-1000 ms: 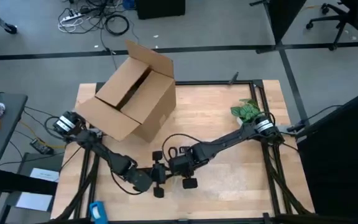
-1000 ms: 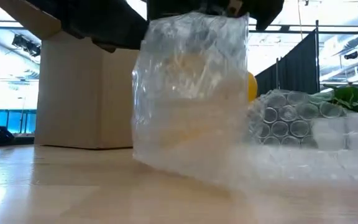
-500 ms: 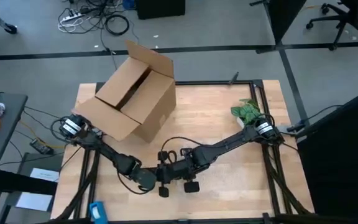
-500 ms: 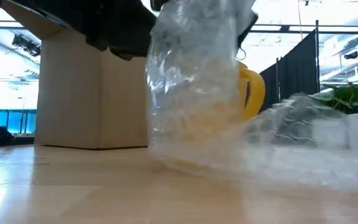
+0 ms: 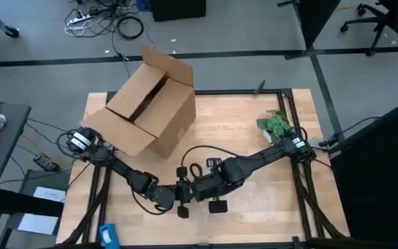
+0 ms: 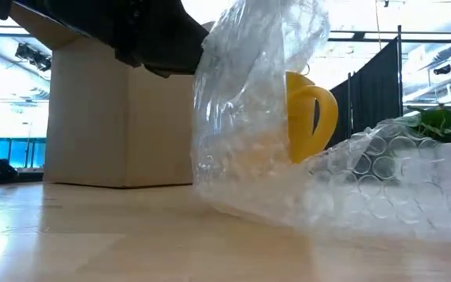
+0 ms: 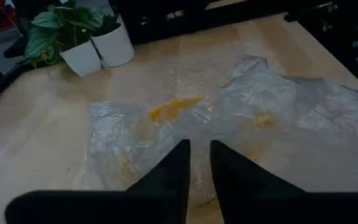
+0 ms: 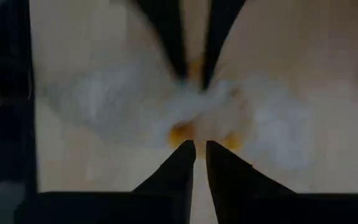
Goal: Wrap mug
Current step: Wrap the yellow mug with the bubble wrap
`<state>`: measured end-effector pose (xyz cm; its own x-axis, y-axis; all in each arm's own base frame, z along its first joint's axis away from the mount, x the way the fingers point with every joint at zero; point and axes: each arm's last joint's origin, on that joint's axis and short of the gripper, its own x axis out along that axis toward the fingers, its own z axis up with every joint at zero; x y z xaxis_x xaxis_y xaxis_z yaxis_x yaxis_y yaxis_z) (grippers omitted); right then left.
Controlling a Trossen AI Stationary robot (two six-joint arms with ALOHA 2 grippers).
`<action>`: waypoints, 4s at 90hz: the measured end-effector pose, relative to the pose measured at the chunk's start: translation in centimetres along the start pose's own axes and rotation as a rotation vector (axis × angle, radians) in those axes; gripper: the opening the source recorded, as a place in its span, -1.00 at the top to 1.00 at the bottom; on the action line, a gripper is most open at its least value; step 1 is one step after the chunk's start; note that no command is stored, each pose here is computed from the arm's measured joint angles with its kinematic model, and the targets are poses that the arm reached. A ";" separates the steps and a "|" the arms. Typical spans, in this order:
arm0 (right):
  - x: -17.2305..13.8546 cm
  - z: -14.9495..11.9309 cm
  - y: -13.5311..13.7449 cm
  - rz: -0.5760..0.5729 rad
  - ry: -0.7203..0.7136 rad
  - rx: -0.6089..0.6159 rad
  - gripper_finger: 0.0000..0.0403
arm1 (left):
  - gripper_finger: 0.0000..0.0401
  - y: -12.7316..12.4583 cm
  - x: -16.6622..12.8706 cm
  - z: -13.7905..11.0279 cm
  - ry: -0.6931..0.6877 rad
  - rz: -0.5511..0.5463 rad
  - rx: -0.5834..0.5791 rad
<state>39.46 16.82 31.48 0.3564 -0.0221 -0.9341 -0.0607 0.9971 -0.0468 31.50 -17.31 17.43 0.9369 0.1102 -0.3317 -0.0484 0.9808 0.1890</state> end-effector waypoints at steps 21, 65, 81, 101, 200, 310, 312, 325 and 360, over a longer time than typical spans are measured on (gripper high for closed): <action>4.8 -0.4 0.2 0.023 0.052 -0.080 0.90 | 0.76 0.0 0.0 -0.1 0.008 -0.002 0.003; 12.5 -3.0 -1.3 0.123 0.105 -0.074 0.90 | 0.76 -1.3 -2.4 1.4 0.011 -0.085 0.037; 10.9 -2.2 -1.0 0.120 0.114 -0.085 0.90 | 0.76 -1.1 -1.6 0.9 0.018 -0.066 0.034; 7.0 -0.3 -0.8 0.143 0.065 -0.094 0.90 | 0.76 -0.9 -1.1 0.6 0.024 -0.039 0.027; 12.4 -2.7 -0.5 0.039 0.022 -0.099 0.90 | 0.76 -0.6 -0.8 0.4 0.034 -0.036 0.019; 12.2 -3.5 -0.7 0.063 -0.018 -0.014 0.90 | 0.76 -2.9 -6.9 3.4 -0.066 -0.162 0.143; 12.4 -3.6 -0.8 0.072 -0.017 -0.007 0.90 | 0.76 -2.8 -6.5 3.3 -0.057 -0.153 0.139; 12.4 -3.3 -0.9 0.083 -0.018 -0.001 0.90 | 0.76 -1.4 -3.8 2.2 -0.004 -0.086 0.105; 9.6 -2.0 -1.2 -0.011 0.006 -0.028 0.90 | 0.76 0.1 -1.0 1.0 0.034 -0.033 0.046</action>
<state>41.05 15.26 21.83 0.3514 -0.0338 -0.9356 -0.0826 0.9943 -0.0670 30.90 -17.44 18.73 0.9255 0.0841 -0.3693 -0.0009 0.9755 0.2199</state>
